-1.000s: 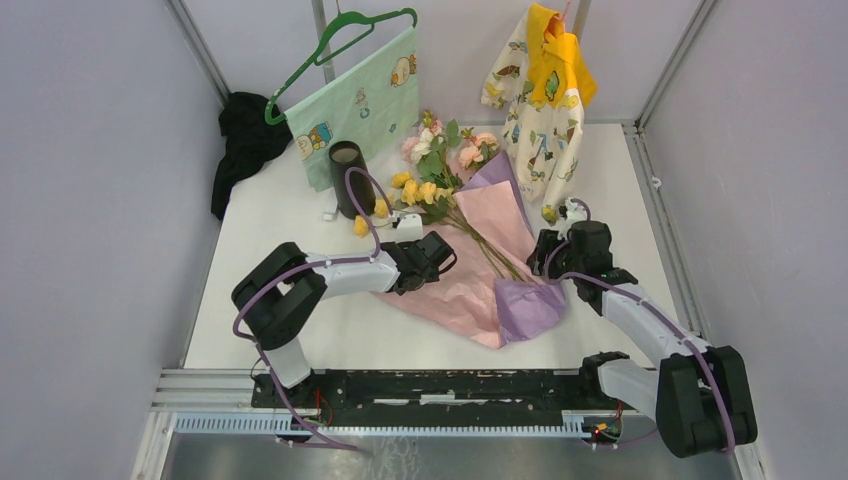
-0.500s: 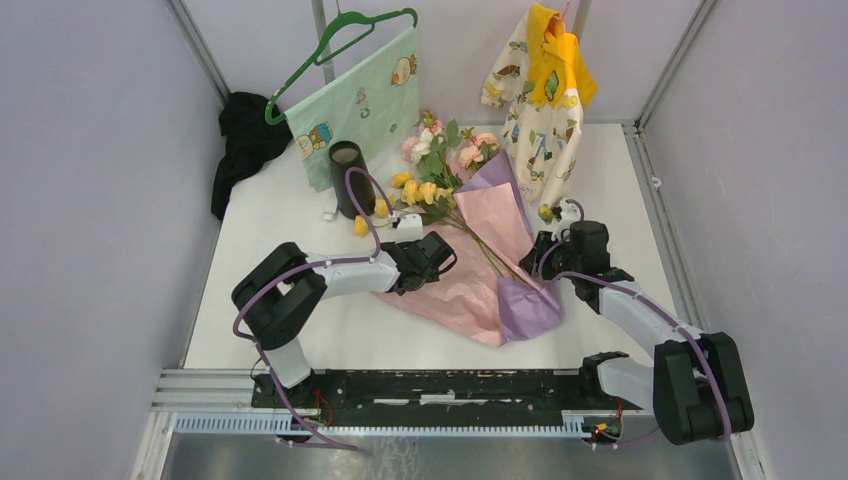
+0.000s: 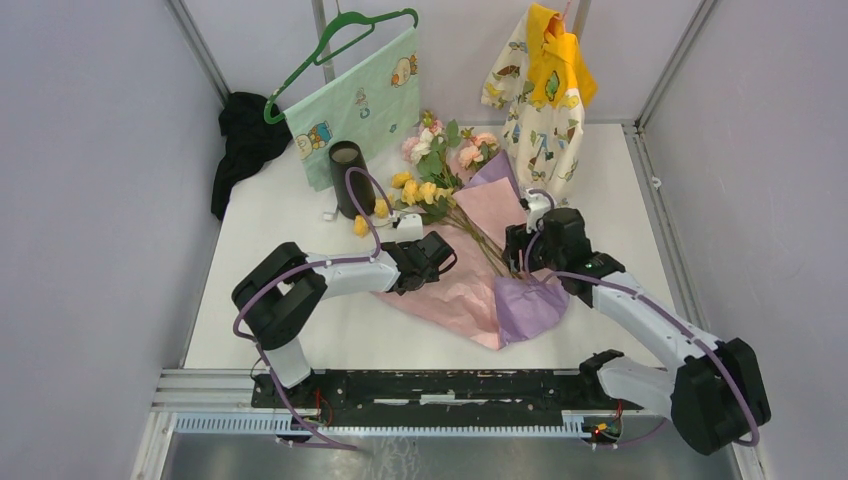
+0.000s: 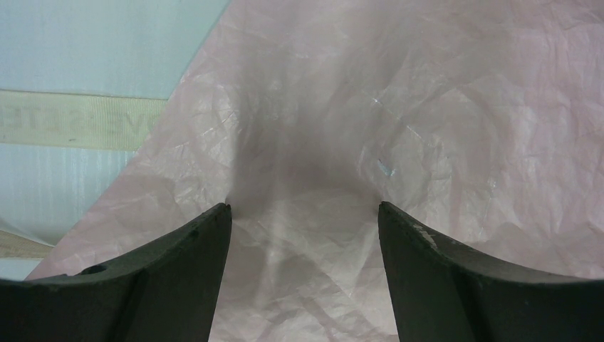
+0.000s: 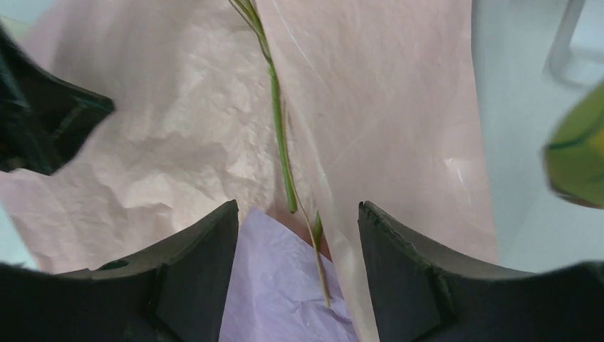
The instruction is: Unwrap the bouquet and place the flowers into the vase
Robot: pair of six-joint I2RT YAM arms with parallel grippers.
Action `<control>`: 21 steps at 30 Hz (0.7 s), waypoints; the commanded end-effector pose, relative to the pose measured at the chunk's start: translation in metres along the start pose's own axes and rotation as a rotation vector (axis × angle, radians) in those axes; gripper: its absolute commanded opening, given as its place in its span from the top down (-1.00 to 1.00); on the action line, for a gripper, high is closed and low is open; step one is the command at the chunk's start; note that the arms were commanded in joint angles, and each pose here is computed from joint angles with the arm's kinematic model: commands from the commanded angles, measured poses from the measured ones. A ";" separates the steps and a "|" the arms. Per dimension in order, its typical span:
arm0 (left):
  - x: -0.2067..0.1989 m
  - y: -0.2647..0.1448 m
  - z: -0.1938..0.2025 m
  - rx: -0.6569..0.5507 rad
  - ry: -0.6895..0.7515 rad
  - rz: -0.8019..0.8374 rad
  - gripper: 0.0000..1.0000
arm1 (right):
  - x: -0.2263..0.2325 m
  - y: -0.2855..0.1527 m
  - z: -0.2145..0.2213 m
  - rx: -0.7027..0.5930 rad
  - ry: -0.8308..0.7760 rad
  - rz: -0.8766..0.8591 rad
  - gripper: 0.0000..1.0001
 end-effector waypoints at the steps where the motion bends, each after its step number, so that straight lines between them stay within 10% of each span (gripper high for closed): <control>1: 0.016 0.005 0.009 0.021 0.041 -0.079 -0.63 | -0.009 0.010 0.026 0.164 -0.073 0.112 -0.35; 7: 0.016 0.004 0.008 0.015 0.041 -0.081 -0.63 | -0.024 0.018 0.032 0.232 -0.122 0.275 -0.24; 14: 0.018 0.004 0.008 0.012 0.045 -0.088 -0.63 | -0.042 0.012 0.025 0.236 -0.116 0.451 0.96; 21: 0.020 0.005 0.008 0.008 0.041 -0.093 -0.63 | -0.074 -0.018 0.048 0.244 0.051 0.694 1.00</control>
Point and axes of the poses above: each gripper's point midway between its finger pads, its own y axis out along the fingers, its own x axis along the line the jaws close on, z = x × y, the point moved 6 cm from there along -y, back along the fingers, and after that the axes turned 13 degrees about -y, right-handed, at the moved point
